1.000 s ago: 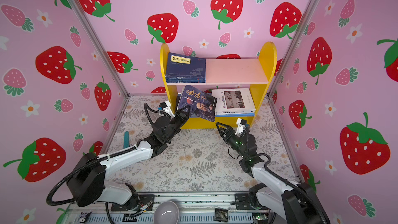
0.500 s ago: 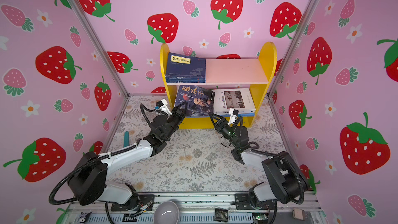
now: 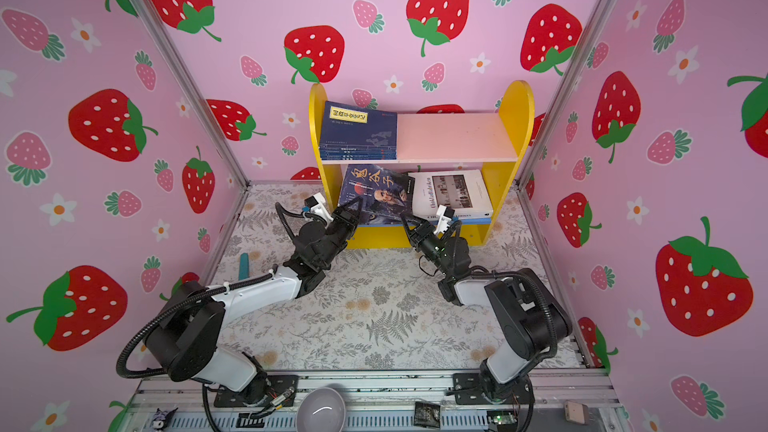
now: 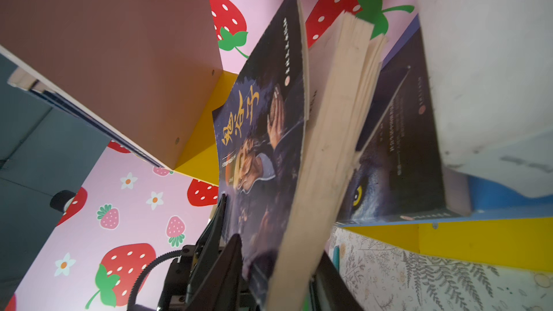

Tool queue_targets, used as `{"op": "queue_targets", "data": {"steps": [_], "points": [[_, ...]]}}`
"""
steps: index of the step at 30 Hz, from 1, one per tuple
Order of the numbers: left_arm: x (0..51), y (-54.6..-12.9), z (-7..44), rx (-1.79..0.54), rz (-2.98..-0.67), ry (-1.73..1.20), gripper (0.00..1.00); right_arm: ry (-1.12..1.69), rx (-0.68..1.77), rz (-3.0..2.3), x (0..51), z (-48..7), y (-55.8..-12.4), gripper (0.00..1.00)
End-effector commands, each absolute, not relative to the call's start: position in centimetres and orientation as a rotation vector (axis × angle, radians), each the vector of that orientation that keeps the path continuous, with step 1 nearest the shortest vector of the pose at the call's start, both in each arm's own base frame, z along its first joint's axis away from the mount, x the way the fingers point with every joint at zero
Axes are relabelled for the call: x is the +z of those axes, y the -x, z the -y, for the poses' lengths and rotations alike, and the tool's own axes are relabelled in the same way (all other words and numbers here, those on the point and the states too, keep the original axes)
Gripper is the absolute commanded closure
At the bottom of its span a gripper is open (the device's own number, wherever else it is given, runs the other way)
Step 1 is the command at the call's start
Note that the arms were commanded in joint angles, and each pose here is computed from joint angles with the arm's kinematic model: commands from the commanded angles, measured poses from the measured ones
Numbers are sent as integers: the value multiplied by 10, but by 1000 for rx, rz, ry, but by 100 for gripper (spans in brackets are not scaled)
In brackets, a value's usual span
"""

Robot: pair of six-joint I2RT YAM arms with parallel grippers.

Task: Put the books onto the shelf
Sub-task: 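Release the purple book with the left gripper and draw it back, then push the purple book deeper onto the lower shelf with the right gripper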

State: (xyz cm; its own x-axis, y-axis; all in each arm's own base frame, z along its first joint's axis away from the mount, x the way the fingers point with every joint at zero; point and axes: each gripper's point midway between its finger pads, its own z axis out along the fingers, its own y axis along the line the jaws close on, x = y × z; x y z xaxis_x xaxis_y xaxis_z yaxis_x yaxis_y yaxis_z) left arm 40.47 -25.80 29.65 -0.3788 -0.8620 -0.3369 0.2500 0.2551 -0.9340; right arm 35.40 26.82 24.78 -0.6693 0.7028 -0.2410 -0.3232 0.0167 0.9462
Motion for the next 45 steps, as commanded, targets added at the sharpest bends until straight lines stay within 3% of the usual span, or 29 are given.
{"op": "queue_targets", "data": {"steps": [1, 4, 10, 12, 14, 27, 45], "points": [[340, -395, 254, -1436, -1357, 553, 100, -441, 1754, -1437, 270, -262, -363, 74], [336, -393, 250, -1414, -1361, 556, 97, -439, 1731, -1466, 266, -267, -370, 83], [320, -389, 230, -1211, -1545, 569, 35, -464, 1664, -1537, 253, -270, -380, 90], [313, -385, 217, -1092, -1634, 566, 23, -471, 1620, -1560, 249, -269, -382, 91], [309, -379, 204, -1028, -1676, 557, 17, -469, 1576, -1576, 248, -268, -384, 92], [313, -306, 94, -730, -1609, 622, 6, -312, 1510, -1720, 242, -303, -391, 93], [298, -307, 92, -750, -1630, 654, 6, -226, 1547, -1751, 245, -302, -393, 93]]}}
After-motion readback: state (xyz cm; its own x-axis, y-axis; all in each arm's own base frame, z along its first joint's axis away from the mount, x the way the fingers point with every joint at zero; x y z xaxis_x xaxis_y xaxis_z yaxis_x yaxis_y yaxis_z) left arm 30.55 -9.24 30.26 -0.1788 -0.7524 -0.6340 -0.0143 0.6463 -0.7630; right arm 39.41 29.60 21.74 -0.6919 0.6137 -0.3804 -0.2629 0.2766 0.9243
